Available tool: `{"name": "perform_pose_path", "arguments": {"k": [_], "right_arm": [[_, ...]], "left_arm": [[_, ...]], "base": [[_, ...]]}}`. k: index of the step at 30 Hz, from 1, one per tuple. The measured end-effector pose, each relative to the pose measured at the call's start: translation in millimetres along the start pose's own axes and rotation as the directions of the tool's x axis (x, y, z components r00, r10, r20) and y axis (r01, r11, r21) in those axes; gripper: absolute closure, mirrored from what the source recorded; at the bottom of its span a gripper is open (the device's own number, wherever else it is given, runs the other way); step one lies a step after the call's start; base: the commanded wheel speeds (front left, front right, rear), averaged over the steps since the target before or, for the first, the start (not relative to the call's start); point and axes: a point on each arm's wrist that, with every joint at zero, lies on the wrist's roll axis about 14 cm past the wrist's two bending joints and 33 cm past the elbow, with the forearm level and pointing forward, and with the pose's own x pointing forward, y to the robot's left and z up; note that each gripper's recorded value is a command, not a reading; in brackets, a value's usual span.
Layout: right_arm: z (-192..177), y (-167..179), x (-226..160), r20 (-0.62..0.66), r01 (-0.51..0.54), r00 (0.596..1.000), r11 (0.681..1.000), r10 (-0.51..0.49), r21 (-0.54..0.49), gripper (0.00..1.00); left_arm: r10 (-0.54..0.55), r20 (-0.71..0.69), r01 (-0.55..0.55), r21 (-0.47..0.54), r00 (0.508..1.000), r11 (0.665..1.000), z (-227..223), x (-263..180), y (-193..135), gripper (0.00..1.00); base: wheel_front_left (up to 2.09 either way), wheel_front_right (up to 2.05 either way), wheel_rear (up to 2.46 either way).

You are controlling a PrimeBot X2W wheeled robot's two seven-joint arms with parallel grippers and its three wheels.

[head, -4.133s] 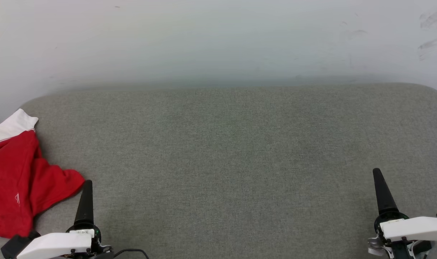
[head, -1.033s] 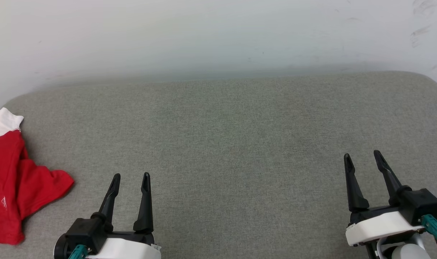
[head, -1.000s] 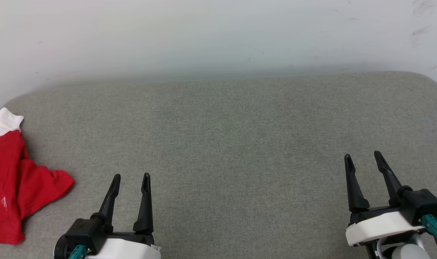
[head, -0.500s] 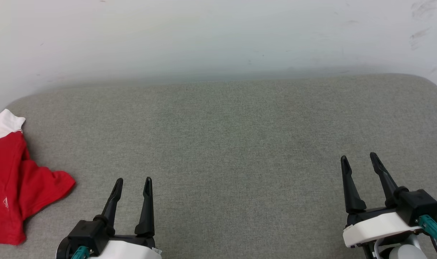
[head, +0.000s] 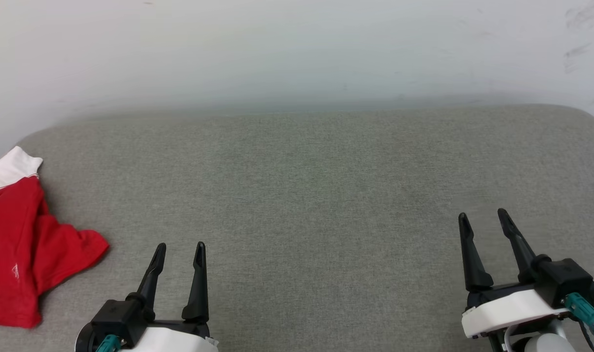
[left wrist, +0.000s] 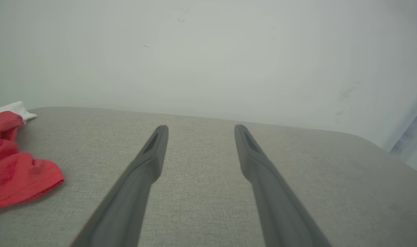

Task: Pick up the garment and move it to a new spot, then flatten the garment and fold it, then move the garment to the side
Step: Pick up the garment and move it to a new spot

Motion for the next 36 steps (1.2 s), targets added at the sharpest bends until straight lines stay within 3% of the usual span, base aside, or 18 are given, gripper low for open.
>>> {"name": "perform_pose_path", "arguments": {"k": [17, 36], "right_arm": [[-14, 70, 12, -0.03, -0.205, 0.978, 0.978, 0.206, 0.029, 0.0], [-19, 166, 14, -0.032, -0.463, 0.884, 0.882, 0.467, 0.092, 0.0]], "left_arm": [[0.186, 0.035, -0.188, 0.059, 0.982, 0.98, 16, -39, 53, 0.0], [0.419, 0.115, -0.431, 0.124, 0.901, 0.894, 44, -116, 111, 0.0]], "base": [[0.0, 0.0, 0.0], [0.0, 0.0, 0.0]]}}
